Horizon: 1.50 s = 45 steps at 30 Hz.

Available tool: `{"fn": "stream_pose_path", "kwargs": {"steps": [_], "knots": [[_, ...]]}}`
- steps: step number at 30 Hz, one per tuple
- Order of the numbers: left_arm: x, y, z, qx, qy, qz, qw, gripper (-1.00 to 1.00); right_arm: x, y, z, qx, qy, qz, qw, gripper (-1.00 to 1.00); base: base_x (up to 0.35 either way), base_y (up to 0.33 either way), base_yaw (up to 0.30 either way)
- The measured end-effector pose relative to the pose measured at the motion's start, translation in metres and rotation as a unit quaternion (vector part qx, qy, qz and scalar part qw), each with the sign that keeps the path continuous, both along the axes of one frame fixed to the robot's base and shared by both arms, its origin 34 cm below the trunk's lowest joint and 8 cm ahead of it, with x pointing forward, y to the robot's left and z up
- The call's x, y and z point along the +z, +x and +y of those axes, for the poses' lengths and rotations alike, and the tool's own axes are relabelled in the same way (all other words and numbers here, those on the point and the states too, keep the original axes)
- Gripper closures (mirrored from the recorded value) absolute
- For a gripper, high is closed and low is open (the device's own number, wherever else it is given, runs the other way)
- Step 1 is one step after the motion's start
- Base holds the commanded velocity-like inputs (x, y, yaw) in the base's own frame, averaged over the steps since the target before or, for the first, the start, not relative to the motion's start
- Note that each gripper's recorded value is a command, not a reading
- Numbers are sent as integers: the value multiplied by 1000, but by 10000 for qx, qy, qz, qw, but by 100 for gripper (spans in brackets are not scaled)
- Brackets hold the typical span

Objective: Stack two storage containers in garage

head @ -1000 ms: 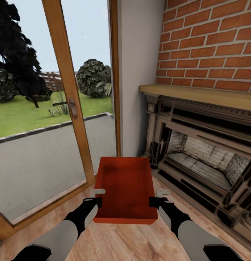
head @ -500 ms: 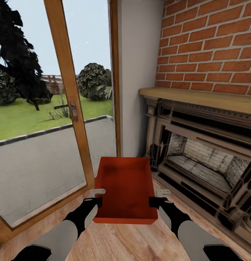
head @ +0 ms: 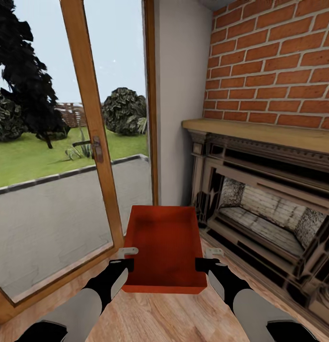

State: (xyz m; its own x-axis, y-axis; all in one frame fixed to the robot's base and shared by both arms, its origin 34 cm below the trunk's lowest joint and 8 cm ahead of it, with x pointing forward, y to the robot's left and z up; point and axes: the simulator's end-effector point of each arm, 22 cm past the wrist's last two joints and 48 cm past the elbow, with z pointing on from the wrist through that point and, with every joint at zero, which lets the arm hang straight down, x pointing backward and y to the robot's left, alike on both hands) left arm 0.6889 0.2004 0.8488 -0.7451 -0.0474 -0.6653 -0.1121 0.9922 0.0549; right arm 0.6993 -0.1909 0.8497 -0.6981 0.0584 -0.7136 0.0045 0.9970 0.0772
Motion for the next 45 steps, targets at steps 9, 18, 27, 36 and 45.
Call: {"fn": "stream_pose_path", "kwargs": {"steps": [9,18,27,36,45], "knots": [[8,2,0,8,-3,-77,10000,100,9,2,0,2,-3,-76,10000,100,0,0,0],[17,4,0,32,-5,-149,9999,100,18,5,0,8,-10,-152,9999,100,0,0,0],[25,6,0,35,-5,-220,9998,100,26,6,0,8,-11,-223,9997,100,0,0,0],[33,7,0,31,-6,-291,9996,100,35,8,0,7,-9,-293,9996,100,0,0,0],[42,9,0,30,-5,-362,9993,100,43,10,0,7,-9,-364,9993,100,0,0,0]]}}
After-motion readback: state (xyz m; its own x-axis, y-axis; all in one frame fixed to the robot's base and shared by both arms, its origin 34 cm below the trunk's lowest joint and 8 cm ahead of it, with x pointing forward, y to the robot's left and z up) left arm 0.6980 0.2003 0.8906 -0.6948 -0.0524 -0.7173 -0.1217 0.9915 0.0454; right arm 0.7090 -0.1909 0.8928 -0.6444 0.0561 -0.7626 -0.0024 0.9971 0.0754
